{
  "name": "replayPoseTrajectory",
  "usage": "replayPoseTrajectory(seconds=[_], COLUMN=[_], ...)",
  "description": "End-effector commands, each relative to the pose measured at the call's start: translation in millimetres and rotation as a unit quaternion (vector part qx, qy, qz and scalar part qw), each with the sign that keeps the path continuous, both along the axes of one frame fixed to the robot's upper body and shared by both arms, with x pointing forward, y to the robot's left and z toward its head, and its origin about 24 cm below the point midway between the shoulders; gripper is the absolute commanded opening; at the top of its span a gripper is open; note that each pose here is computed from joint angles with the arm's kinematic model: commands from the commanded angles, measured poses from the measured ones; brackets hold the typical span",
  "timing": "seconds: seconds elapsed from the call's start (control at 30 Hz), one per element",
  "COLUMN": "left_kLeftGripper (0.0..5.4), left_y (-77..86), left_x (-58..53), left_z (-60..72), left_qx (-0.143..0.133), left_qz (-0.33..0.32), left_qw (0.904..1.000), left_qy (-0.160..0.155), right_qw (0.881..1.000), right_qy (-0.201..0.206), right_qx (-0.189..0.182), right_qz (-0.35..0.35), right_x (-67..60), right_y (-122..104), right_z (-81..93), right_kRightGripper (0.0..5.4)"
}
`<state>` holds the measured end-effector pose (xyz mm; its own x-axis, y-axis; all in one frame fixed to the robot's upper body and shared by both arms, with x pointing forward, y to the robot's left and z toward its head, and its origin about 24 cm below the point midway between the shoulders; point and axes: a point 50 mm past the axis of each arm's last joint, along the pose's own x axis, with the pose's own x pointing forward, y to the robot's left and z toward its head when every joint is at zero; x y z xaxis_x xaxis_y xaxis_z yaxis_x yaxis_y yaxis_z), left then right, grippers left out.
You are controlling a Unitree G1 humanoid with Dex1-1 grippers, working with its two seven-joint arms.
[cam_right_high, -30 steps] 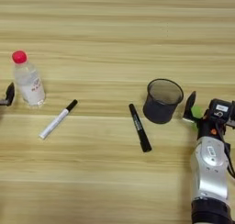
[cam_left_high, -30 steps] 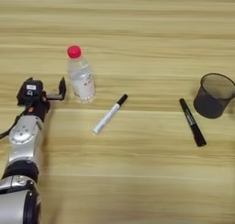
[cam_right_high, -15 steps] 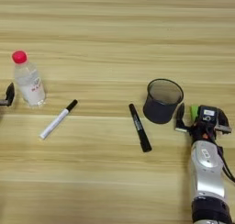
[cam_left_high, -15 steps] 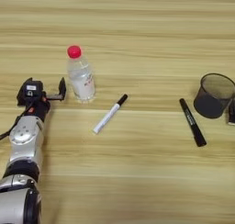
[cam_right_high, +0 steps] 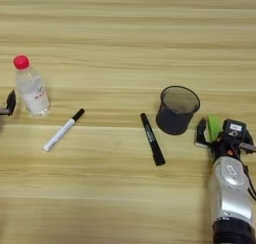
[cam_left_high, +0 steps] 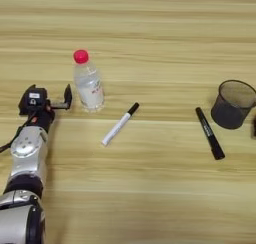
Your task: Move the objects on the table
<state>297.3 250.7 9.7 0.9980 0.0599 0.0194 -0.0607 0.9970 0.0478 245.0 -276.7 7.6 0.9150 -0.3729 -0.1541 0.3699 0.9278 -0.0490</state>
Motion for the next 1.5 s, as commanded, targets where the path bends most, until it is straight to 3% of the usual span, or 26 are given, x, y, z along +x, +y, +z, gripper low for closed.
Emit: replayPoseTrajectory(seconds=[0.03, 0.33, 0.67, 0.93, 1.5], left_kLeftGripper=[5.35, 5.35, 5.35, 5.4, 5.4], left_y=[-2.4, -5.8, -6.1, -5.9, -4.9], left_x=[2.9, 2.7, 3.1, 3.2, 3.1], left_z=[3.9, 3.8, 4.2, 4.5, 5.1], left_qx=[-0.001, -0.004, -0.006, -0.007, -0.007], left_qz=[0.0, -0.001, 0.0, 0.001, 0.003], left_qw=[0.9999, 0.9999, 0.9999, 0.9999, 0.9998], left_qy=[-0.01, -0.013, -0.014, -0.015, -0.016], right_qw=[0.999, 0.997, 0.995, 0.992, 0.993], right_qy=[0.033, 0.081, 0.103, 0.101, 0.096], right_qx=[0.011, -0.011, 0.017, 0.074, 0.065], right_qz=[0.011, 0.008, 0.005, 0.022, 0.032], right_x=[-7.9, -11.9, -11.9, -11.5, -12.0], right_y=[6.2, 1.5, -1.8, 5.0, 8.6], right_z=[-8.9, -11.3, -23.1, -28.5, -24.8], right_kRightGripper=[5.4, 5.4, 5.4, 4.41, 2.05])
